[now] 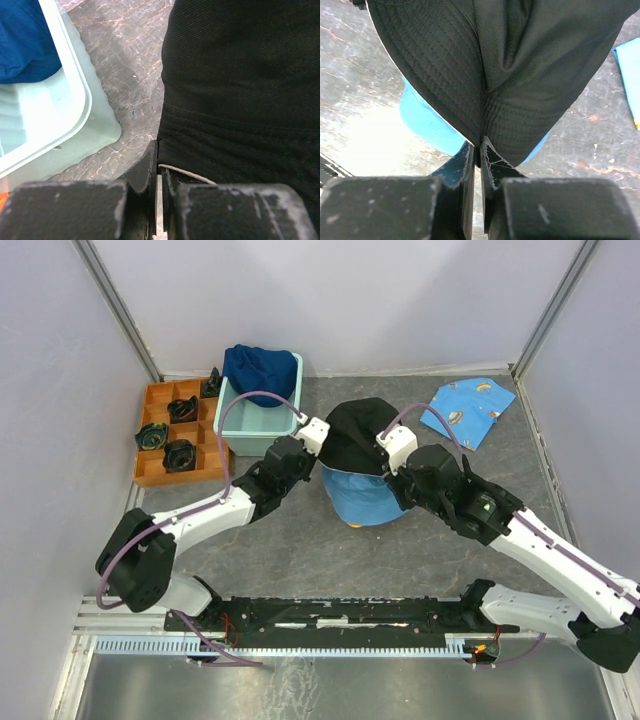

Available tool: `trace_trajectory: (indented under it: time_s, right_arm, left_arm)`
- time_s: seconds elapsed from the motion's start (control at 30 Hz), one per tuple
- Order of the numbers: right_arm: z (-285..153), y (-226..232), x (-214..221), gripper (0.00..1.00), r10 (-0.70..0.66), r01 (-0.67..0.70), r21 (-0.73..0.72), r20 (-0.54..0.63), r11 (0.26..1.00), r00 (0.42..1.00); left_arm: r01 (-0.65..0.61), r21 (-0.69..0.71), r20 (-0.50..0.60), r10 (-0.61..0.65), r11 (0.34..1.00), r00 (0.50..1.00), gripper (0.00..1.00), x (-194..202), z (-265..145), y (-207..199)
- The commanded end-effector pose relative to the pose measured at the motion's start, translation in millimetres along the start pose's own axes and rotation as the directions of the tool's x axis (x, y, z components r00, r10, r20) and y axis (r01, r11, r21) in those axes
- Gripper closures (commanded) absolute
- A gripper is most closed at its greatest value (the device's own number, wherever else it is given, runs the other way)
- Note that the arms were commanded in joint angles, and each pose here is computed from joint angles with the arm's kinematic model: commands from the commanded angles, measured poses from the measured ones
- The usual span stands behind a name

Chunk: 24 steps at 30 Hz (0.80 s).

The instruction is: Stack the hats

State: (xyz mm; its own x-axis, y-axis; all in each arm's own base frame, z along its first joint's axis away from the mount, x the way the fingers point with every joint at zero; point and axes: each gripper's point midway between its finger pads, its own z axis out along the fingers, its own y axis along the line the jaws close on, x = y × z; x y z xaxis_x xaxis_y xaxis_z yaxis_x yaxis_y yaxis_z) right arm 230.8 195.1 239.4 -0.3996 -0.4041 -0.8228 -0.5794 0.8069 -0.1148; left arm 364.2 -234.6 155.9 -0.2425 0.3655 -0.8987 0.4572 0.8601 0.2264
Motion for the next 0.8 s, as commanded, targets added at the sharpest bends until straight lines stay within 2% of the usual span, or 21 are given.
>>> trace_trajectory:
  time_s: [0.0,0.03,0.27,0.5,0.77]
  right_arm:
    - [-20,2,-2,0.96,0.046,-0.046,-0.026,0.004,0.999,0.999]
    - [-19,1,0,1.00,0.049,-0.049,-0.016,-0.001,0.999,0.999]
    - [-10,-4,18,1.00,0.095,-0.094,0.036,-0.027,0.995,0.995]
    - [-1,-1,54,1.00,0.081,-0.077,0.040,-0.108,0.996,0.991]
    - [13,-1,84,1.00,0.080,-0.068,0.068,-0.190,0.995,0.979]
  left_arm:
    - [-0.012,-0.117,-0.068,0.004,0.993,0.998,0.97,21,-13,29]
    - [-0.010,-0.117,-0.055,0.003,0.993,0.998,0.97,17,-16,29]
    - [-0.016,-0.084,0.006,0.016,0.996,1.000,0.97,-2,-34,18]
    - [-0.037,-0.041,-0.028,0.036,0.998,0.999,0.97,17,-46,-3]
    - [-0.039,-0.049,-0.087,0.034,0.998,0.996,0.97,41,-50,-9]
